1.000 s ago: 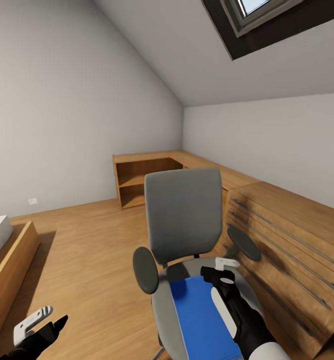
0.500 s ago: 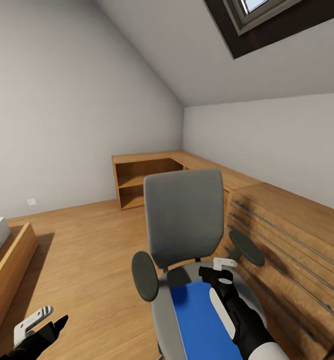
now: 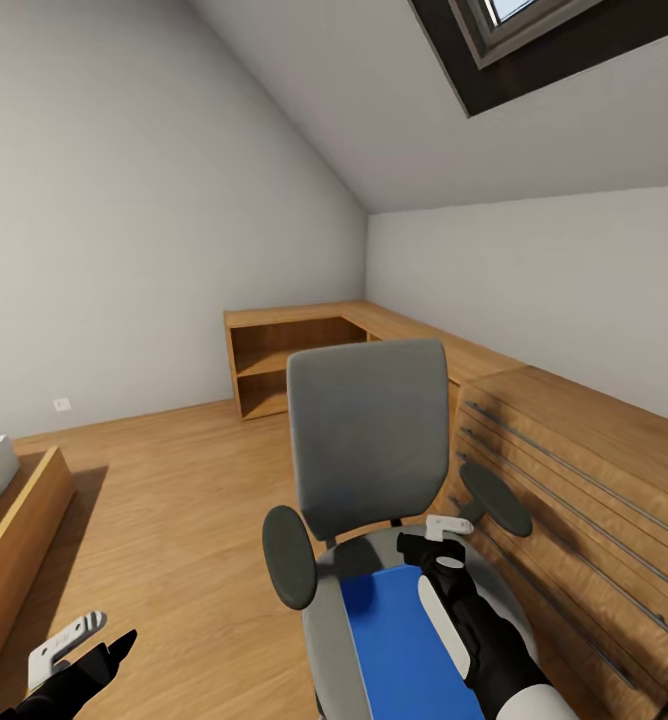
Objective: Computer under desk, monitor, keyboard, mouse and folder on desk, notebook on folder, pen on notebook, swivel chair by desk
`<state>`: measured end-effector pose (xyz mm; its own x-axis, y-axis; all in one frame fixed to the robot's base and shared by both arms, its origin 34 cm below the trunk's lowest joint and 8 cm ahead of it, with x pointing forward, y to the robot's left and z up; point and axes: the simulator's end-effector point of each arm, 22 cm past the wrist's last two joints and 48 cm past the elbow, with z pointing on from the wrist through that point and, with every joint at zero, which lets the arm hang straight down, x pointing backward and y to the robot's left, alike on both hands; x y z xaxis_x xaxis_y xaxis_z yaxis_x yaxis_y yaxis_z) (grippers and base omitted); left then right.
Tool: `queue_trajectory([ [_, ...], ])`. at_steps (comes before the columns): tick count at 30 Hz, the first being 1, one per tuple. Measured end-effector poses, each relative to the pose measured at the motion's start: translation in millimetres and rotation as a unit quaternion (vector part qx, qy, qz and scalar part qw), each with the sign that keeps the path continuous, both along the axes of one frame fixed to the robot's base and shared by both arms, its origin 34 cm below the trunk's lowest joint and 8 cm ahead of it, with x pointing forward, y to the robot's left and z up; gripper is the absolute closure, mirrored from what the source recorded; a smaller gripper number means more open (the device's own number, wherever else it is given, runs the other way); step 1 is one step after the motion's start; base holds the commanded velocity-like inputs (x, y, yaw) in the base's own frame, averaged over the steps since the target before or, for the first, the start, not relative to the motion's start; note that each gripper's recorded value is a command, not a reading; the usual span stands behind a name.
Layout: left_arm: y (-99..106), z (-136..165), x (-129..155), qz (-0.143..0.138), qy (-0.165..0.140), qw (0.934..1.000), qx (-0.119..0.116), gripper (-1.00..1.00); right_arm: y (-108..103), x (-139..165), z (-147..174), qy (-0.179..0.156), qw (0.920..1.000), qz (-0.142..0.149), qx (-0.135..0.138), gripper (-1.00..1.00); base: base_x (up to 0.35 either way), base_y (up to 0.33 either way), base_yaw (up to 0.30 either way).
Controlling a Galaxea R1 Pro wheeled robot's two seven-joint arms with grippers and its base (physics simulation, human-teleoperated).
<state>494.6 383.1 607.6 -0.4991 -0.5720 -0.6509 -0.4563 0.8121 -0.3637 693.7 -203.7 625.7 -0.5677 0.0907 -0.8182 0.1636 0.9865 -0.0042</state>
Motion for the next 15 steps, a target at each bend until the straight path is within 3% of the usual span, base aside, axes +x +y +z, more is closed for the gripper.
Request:
queue_trajectory([
  [15,0,-8,-1,0.001,-0.001,1.0,-0.001,-1.0,11,-2,-8,-0.001,0.9998,0.017,-0.009,-1.0,0.0,0.0,0.0],
])
